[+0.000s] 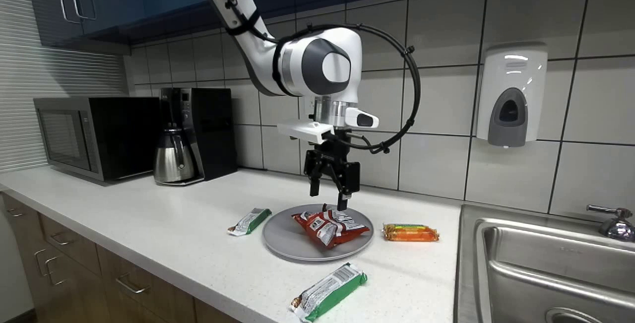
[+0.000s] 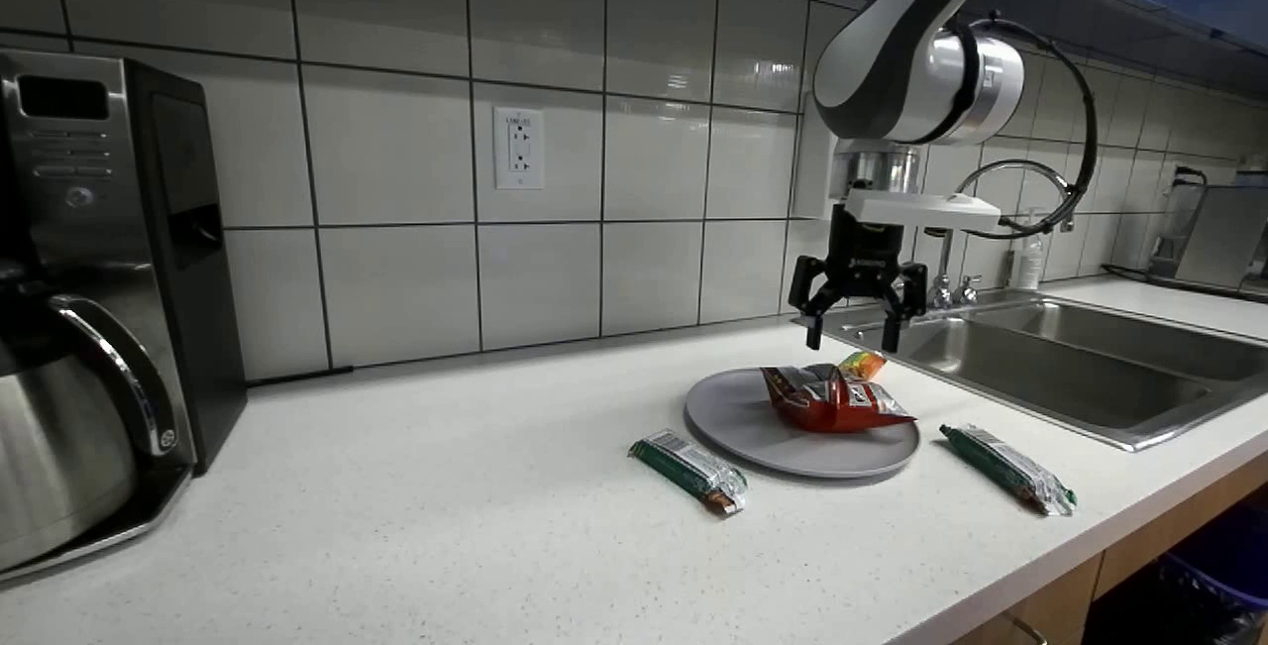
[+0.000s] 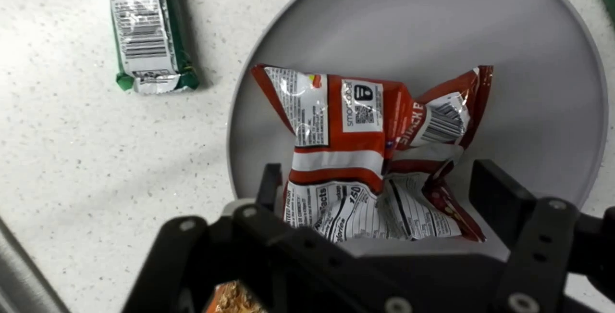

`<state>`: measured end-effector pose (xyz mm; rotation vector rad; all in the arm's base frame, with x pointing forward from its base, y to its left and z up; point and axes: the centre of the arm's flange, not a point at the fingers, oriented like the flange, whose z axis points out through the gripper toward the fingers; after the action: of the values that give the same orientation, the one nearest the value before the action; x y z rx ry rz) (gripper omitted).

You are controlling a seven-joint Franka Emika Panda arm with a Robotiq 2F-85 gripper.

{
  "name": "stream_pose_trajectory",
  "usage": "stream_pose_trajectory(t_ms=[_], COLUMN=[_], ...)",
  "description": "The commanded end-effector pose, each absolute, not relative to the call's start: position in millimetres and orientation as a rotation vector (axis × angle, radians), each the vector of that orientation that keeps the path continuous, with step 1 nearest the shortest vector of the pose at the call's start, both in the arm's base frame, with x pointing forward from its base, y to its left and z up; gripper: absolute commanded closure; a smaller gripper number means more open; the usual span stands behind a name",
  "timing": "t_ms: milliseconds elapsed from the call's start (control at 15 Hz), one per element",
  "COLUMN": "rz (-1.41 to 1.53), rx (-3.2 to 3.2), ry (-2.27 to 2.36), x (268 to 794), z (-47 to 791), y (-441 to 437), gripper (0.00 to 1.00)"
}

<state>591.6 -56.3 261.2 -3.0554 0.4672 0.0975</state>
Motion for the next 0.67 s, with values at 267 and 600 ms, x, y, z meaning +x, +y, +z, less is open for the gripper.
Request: stream_pose_trajectory(t_ms=[267,600], rz=[0.126,0.147], rx=[-3.079,-3.079], ry=[0.444,0.434], x=[611.0,611.8], z=[248.8,243.1], y=[-58.2,-55.7], gripper=[0.0,0.28])
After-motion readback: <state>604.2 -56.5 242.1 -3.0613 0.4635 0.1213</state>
